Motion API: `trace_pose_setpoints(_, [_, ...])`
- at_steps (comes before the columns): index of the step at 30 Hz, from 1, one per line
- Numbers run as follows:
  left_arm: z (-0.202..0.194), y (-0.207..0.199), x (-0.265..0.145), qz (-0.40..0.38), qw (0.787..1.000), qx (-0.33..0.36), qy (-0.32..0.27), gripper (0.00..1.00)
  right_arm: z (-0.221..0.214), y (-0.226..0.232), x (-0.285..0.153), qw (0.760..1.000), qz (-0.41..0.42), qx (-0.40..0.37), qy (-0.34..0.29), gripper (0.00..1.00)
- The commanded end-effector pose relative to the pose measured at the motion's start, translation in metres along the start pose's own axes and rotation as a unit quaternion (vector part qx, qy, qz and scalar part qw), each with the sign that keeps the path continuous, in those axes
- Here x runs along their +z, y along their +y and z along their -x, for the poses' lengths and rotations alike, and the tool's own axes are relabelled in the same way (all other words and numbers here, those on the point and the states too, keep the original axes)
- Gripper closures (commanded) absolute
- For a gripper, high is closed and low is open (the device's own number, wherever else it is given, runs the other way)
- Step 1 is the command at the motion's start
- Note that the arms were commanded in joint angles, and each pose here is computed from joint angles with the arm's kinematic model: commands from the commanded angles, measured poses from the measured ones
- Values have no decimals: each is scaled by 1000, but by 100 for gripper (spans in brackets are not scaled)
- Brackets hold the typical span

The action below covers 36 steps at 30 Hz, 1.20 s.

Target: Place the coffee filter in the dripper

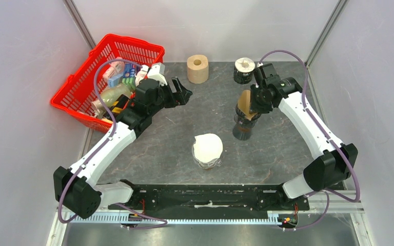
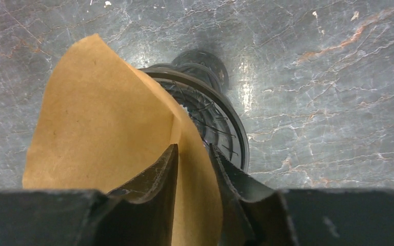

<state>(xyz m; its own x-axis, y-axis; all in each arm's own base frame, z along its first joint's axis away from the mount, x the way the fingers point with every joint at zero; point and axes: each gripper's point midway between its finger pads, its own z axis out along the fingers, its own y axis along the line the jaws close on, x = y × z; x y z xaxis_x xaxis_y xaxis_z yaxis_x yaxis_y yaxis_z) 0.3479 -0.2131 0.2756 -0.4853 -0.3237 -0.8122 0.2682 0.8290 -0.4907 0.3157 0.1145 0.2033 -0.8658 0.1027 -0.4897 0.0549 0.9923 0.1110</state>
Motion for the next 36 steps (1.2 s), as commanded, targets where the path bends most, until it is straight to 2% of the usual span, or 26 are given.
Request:
trace_pose_setpoints(1, [15, -10, -8, -22, 999, -2, -26, 11, 20, 0, -27, 999, 12, 7, -50, 61])
trace_pose_setpoints(6, [15, -10, -8, -23, 999, -1, -26, 11, 27, 1, -49, 996, 25, 8, -80, 49])
trace_pose_setpoints(10, [15, -11, -9, -25, 999, -2, -26, 11, 32, 1, -63, 994, 32, 7, -100, 45])
trace_pose_setpoints(17, [15, -12, -9, -29, 999, -2, -25, 11, 49, -5, -86, 989, 22, 8, -144, 45])
trace_pose_setpoints(21, [14, -14, -9, -33, 999, -2, -23, 11, 52, -4, -88, 989, 23, 4, -148, 45])
trace_pose_setpoints(25, [14, -14, -8, -33, 999, -3, -23, 11, 53, 0, -83, 989, 32, 0, -143, 48])
trace_pose_setpoints(28, [14, -15, -9, -36, 999, -3, -21, 11, 50, 4, -72, 991, 35, -2, -126, 58])
trace_pose_setpoints(32, [15, -14, -10, -34, 999, -1, -23, 11, 44, 9, -58, 994, 40, -3, -101, 66])
trace_pose_setpoints(36, [15, -14, -9, -33, 999, 0, -23, 11, 34, 19, -42, 996, 60, -10, -66, 67])
